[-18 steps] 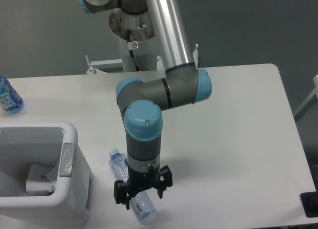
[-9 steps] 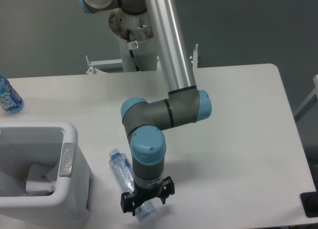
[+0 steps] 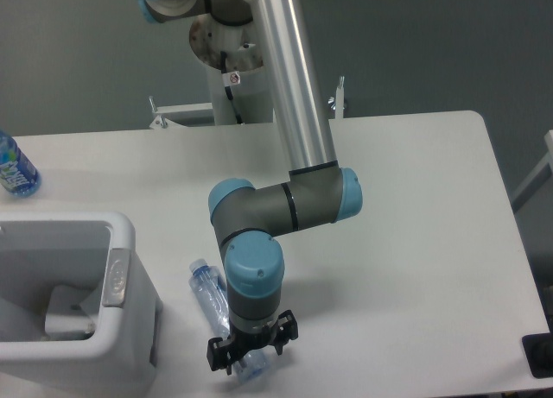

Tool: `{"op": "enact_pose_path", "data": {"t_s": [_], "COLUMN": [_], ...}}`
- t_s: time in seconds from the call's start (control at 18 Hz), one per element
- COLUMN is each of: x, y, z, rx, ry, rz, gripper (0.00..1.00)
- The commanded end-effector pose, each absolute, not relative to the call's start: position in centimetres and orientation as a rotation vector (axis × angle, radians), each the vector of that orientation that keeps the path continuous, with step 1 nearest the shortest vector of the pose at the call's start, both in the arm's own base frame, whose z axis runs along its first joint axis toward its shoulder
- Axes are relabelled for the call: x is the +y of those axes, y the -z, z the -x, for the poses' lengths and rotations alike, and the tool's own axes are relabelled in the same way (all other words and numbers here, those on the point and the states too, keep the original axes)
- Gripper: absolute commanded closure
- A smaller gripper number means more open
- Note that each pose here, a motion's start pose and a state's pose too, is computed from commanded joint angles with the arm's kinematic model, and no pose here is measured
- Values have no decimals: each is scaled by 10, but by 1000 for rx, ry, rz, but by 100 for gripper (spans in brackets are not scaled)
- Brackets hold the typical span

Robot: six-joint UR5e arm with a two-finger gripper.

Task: Place the trash in the trash can
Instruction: 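Move the gripper over the clear water bottle and lower onto it, then close the gripper around the bottle's middle and lift it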

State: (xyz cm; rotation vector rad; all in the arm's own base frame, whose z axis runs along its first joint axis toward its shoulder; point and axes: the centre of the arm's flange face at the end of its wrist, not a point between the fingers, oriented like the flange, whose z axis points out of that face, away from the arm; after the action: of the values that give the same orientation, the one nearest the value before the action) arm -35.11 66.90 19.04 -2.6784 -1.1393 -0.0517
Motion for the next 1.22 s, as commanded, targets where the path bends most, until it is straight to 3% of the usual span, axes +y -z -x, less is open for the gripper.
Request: {"op": "enact_pose_path", "data": {"t_s": [0.11, 0.33, 0.56, 0.78, 1.0, 1.11, 1.22], "x": [669, 670, 668, 663, 641, 627, 622], "y": [-189, -191, -203, -232, -303, -374, -450], "z": [350, 345, 343, 346, 378, 407, 425], "rx": [-1141, -1130, -1120, -1110, -1118, -1115, -1060], "ry": [53, 51, 50, 2, -45, -87, -39], "rz": [2681, 2685, 2675, 2646, 2529, 2392, 2252], "gripper": [31, 44, 51, 52, 52, 52, 52]}}
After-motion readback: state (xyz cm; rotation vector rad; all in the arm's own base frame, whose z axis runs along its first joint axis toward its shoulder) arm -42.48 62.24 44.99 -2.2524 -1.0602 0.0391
